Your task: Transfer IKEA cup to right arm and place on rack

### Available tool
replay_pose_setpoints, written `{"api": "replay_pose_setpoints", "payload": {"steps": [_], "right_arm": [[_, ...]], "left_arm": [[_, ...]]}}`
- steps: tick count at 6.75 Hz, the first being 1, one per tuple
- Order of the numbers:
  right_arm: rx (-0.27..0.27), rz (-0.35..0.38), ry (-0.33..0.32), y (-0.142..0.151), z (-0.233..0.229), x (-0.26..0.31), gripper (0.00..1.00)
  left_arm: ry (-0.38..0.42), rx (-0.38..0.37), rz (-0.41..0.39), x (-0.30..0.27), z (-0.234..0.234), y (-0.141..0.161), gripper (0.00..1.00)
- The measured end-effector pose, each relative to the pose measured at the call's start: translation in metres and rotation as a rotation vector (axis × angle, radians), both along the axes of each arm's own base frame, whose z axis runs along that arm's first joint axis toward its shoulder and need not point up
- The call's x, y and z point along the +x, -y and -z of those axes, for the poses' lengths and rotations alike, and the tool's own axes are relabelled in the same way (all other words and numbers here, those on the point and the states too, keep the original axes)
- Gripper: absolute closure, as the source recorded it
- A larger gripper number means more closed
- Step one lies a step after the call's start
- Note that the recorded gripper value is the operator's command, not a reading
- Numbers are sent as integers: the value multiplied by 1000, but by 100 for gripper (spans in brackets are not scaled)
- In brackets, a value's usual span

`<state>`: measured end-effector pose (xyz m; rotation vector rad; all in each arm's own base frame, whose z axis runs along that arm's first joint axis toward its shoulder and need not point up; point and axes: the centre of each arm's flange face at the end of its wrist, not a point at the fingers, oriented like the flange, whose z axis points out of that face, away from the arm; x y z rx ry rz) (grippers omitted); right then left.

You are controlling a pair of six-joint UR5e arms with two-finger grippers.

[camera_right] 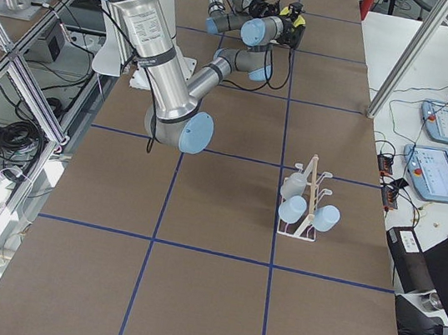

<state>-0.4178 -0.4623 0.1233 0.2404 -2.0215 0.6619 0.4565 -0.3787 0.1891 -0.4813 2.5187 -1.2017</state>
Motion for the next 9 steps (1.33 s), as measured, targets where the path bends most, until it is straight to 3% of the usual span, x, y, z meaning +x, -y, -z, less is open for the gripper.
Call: {"api": "replay_pose_setpoints", "payload": {"steps": [1,5,7,9], "right_arm": [[-12,6,8,0,0,0,100],[-22,7,20,2,1,4,100],[-18,-27,10,26,-2,31,100],[-13,-65,-38,64,-18,78,100]], "left_arm": [[-1,2,0,0,-1,0,0],[56,54,67,-6,7,-2,0],[66,62,82,-14,4,-2,0],[156,102,141,-35,-14,-9,0]]}}
